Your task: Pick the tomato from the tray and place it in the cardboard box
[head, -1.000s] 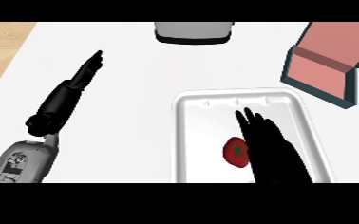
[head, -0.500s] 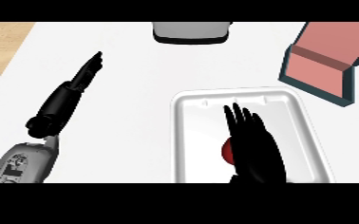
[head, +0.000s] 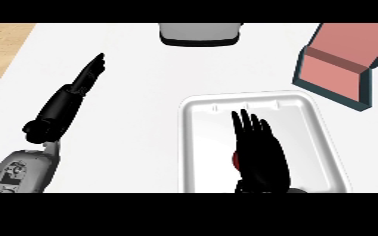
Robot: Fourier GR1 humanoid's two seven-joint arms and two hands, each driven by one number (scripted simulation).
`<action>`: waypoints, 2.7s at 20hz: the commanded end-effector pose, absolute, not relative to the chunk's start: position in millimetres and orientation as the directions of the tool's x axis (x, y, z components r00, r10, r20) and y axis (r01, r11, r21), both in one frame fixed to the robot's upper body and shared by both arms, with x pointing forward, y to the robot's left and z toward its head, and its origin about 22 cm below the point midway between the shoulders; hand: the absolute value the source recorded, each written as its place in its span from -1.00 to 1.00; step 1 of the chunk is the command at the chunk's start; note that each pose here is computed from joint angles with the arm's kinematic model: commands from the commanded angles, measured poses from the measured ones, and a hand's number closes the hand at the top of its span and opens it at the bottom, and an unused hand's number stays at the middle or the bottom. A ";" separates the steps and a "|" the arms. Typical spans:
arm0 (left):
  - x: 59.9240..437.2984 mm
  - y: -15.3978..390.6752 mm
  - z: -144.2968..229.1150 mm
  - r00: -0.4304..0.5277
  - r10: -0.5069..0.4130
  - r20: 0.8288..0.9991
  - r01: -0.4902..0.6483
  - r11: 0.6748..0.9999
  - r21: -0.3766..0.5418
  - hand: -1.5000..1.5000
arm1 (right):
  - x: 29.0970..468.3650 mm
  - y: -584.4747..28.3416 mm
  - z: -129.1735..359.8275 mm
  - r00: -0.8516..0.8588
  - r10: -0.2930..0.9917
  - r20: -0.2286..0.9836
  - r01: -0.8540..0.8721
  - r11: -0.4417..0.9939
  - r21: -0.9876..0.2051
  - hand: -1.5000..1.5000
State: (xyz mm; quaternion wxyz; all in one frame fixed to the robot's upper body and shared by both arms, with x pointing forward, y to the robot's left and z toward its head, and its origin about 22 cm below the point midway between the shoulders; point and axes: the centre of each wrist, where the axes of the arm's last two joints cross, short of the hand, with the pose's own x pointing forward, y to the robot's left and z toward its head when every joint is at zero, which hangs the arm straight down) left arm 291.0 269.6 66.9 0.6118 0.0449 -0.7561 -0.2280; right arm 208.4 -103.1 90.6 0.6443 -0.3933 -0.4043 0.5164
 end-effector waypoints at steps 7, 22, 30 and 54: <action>287.2 276.5 54.3 -0.255 -0.341 0.905 0.216 0.892 0.397 0.00 | 209.2 -93.1 67.0 0.309 0.950 -0.051 -0.403 0.082 -0.911 -1.00; 304.5 262.1 80.5 -0.261 -0.346 0.901 0.217 0.889 0.404 0.00 | 210.1 -116.9 39.5 0.190 0.981 -0.033 -0.392 0.045 -0.919 1.00; 279.4 253.8 72.8 -0.258 -0.341 0.904 0.208 0.894 0.397 0.00 | 227.9 -115.8 48.0 0.129 0.989 -0.066 -0.239 -0.034 -0.970 1.00; 291.3 272.4 74.8 -0.253 -0.347 0.903 0.207 0.892 0.401 0.00 | 287.3 -223.7 186.2 -0.562 0.756 0.335 0.082 0.454 -0.887 1.00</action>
